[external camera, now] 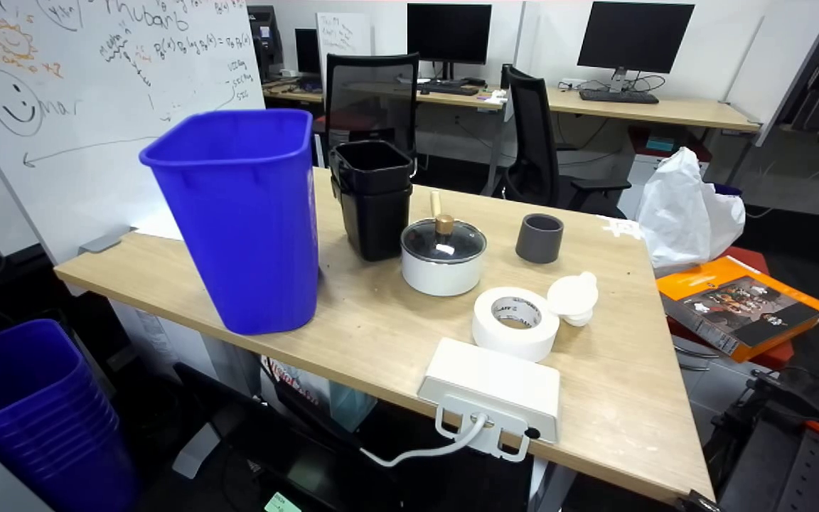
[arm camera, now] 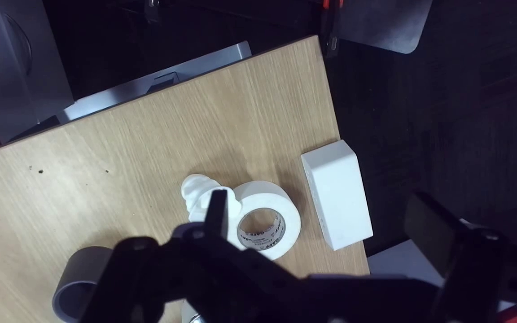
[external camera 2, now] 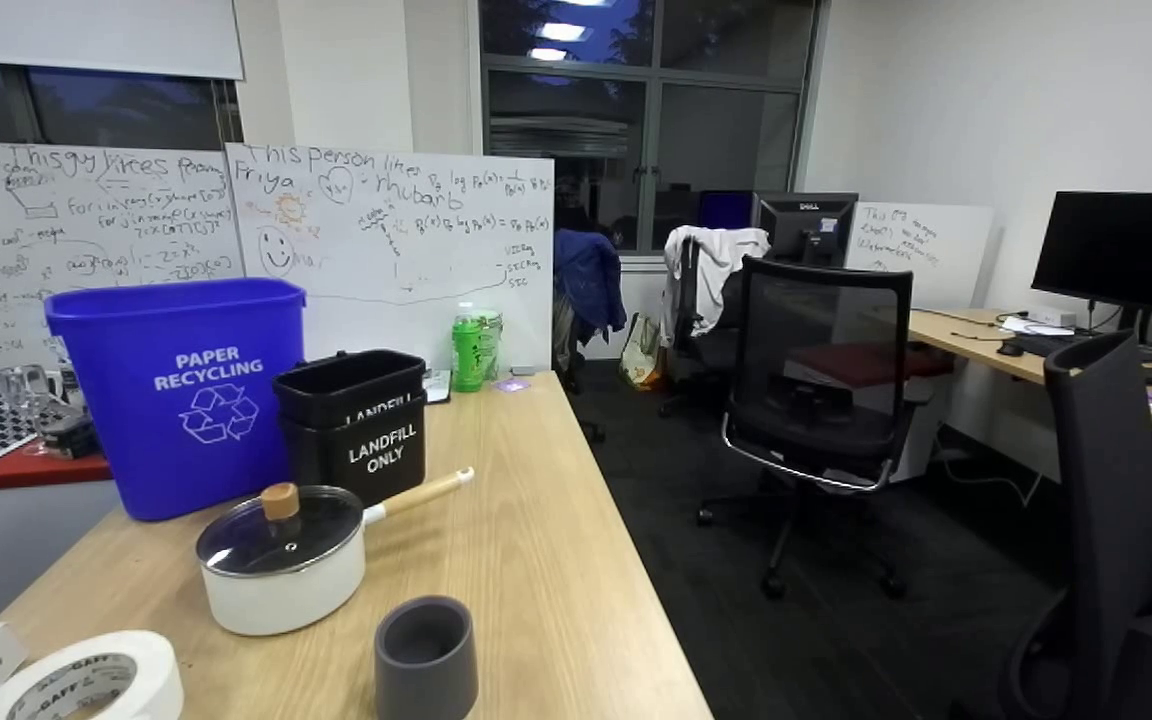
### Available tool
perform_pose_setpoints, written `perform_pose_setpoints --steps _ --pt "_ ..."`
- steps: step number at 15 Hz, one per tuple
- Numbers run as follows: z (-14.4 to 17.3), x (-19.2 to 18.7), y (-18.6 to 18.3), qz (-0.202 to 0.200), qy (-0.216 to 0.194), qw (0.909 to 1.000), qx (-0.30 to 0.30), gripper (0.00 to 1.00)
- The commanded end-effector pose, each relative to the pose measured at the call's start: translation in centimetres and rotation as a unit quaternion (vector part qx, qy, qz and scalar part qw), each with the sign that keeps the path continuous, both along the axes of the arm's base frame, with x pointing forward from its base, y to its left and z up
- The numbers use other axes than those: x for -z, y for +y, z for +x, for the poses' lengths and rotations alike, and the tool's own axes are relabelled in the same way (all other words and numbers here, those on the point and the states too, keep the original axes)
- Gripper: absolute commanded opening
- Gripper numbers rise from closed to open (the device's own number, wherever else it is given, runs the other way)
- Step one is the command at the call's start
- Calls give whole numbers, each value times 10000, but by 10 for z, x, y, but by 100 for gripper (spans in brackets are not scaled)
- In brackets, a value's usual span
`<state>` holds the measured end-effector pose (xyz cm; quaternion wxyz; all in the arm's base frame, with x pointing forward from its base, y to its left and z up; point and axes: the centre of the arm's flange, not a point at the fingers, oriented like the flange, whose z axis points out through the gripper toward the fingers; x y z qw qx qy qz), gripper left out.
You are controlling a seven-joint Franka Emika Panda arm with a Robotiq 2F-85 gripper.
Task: Pick up the white tape and put it in the blue bin labelled 'paper recycling'.
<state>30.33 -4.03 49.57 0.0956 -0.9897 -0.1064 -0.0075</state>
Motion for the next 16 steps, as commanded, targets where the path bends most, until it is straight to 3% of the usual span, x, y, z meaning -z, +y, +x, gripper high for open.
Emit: perform_pose_setpoints --steps 1,5,16 --pt "1 11 -1 -294 48 9995 117 100" --pt "1 41 -1 -843 289 9959 138 100" --pt "49 129 25 -919 -401 9949 -51 100"
